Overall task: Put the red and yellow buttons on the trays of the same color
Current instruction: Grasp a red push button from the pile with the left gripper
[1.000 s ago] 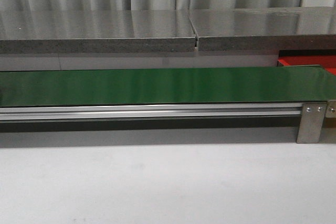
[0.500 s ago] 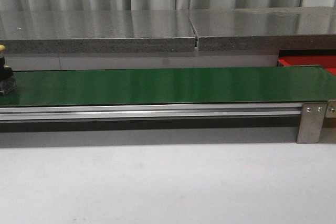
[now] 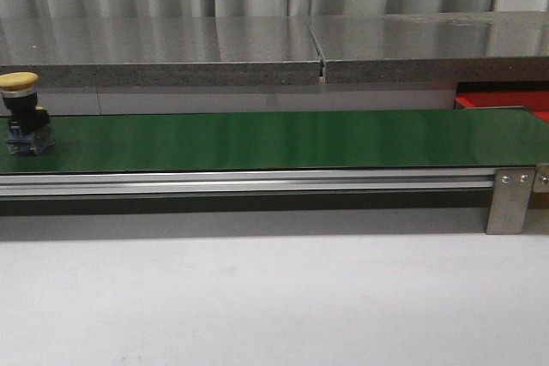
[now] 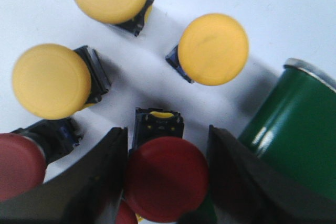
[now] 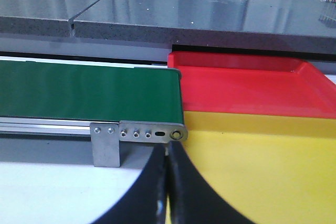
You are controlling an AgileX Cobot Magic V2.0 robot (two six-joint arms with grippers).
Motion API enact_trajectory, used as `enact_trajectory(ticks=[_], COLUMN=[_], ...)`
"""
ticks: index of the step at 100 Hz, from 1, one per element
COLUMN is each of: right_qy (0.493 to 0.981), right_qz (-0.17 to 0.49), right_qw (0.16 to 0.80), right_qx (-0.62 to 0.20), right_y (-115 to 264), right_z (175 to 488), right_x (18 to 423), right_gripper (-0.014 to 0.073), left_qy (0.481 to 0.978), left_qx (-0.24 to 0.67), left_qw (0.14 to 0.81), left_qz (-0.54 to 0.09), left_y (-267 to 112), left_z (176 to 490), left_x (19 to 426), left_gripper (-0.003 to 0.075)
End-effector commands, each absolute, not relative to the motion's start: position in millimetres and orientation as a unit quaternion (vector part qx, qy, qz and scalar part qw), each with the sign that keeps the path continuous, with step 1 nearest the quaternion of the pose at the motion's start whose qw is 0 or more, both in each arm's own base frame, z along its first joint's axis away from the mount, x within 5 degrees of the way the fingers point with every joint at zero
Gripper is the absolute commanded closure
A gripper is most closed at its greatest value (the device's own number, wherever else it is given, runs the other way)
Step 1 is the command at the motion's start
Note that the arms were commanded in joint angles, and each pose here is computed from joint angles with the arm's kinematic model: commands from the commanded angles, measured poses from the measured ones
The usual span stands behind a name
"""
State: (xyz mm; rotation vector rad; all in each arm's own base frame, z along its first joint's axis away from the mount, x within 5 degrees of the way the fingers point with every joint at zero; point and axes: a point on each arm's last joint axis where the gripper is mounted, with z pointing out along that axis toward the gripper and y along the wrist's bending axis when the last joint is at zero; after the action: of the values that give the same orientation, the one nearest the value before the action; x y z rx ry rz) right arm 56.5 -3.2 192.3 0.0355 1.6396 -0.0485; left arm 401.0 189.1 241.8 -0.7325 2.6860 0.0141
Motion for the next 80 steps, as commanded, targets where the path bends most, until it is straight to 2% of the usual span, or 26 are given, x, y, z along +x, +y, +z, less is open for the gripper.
enact_trajectory(ticks=[1,8,23,44,72,80], right_qy=[0.695,0.695,0.695,0.695,0.695,0.695], right_qz=[-0.029,-0.029,-0.029,-0.029,-0.029,-0.029], right_qw=[0.718,0.718,0.718,0.718,0.718,0.718], right_qx=[0.011,0.011,0.011,0.011,0.011,0.011], right_y=[-3.3,-3.3,-3.3,-3.3,-3.3,-3.3], right_z=[203.1,203.1,203.1,203.1,203.1,203.1], right_x=[55.2,55.2,55.2,55.2,55.2,55.2], right_gripper=[0.0661,0.0661,0.0661,0.0661,0.0661,0.0661], left_qy=[0.934,0.934,0.943,0.951,0.958,0.957], left_qx=[-0.242,-0.231,-0.209,-0.184,-0.181,-0.181], left_qw=[0.263,0.272,0.259,0.248,0.223,0.224], left_qz=[0.018,0.017,0.008,0.0,-0.012,-0.013], left_y=[171.2,159.2,136.5,115.3,111.8,111.8], left_z=[307.9,325.0,338.3,333.5,312.8,312.4], left_x=[392.4,386.4,380.5,386.1,397.6,398.2], left_gripper=[0.0477,0.0477,0.0477,0.0477,0.0477,0.0451])
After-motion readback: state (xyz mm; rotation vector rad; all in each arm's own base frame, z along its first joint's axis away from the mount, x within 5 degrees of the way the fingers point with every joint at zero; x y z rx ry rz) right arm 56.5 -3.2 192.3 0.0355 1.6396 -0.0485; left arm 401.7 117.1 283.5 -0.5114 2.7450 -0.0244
